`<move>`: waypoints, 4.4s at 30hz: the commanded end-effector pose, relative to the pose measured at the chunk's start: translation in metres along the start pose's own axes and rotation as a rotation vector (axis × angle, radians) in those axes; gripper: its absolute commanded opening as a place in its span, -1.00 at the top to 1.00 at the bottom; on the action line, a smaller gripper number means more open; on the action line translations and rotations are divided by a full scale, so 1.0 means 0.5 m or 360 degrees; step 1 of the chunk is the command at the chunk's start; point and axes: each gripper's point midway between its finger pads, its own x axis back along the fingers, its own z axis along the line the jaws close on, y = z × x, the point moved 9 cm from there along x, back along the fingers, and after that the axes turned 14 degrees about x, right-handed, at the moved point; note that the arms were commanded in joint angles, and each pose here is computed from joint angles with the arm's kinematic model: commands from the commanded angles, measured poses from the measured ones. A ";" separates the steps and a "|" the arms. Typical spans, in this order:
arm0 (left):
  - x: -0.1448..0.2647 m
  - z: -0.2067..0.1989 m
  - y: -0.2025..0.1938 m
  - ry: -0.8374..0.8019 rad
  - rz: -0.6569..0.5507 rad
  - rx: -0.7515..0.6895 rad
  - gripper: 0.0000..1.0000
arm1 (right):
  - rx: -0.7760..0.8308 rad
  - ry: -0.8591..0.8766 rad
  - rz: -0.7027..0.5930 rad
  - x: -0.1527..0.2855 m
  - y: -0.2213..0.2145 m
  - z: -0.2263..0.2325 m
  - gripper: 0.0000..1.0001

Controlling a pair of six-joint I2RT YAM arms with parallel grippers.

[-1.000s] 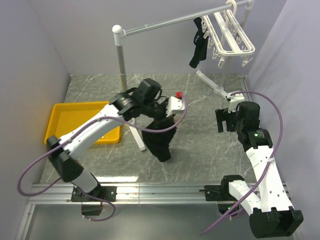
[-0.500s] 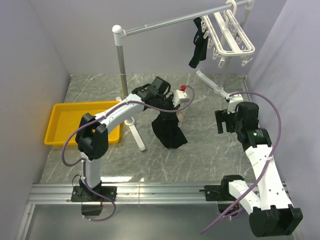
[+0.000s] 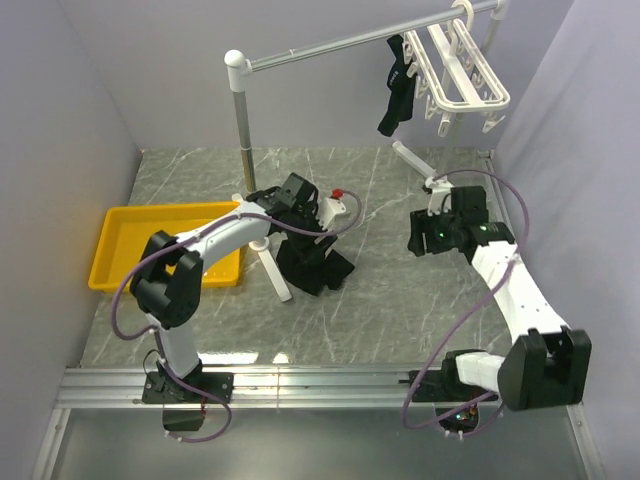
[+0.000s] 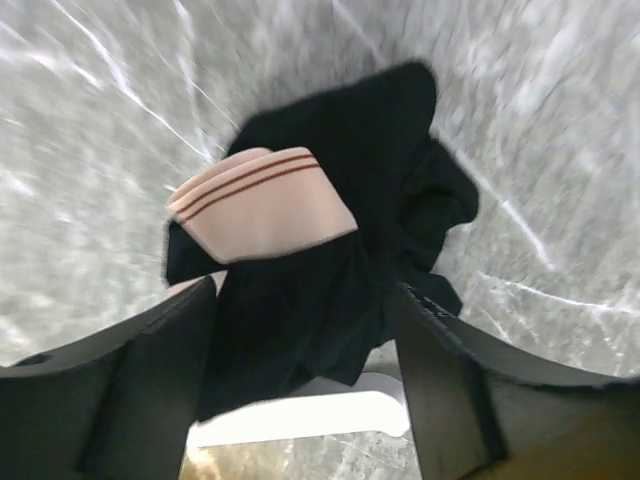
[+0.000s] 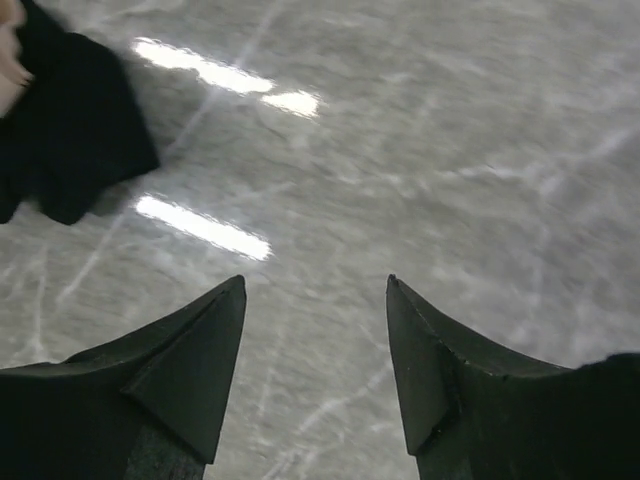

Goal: Clip the underwear to the hanger

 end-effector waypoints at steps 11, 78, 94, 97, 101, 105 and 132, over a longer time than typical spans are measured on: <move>0.210 -0.077 0.097 -0.0002 -0.0581 -0.0043 -0.89 | 0.0111 0.0407 -0.0083 -0.218 0.179 0.131 -0.13; -0.047 -0.063 -0.002 -0.0120 -0.0033 0.0538 0.07 | 0.0705 0.0359 0.0100 -0.034 0.067 0.072 -0.17; -0.010 -0.039 -0.011 -0.0155 -0.0082 0.0593 -0.29 | 0.0241 0.0840 0.0552 -0.223 0.076 0.081 -0.15; -0.015 -0.037 -0.005 -0.0192 -0.0080 0.0627 -0.32 | 0.0260 0.0907 0.0571 -0.215 0.063 0.087 0.21; -0.019 -0.032 0.000 -0.0220 -0.0084 0.0660 -0.18 | 0.0312 0.0872 0.0426 -0.165 0.097 0.075 0.90; -0.014 -0.027 0.010 -0.0212 -0.0114 0.0649 -0.14 | 0.0475 0.0751 0.0159 -0.085 0.158 0.062 1.00; 0.024 -0.027 -0.012 -0.0422 -0.0365 -0.0161 -0.38 | 0.1865 0.0135 -0.0224 0.092 -0.084 0.102 -0.14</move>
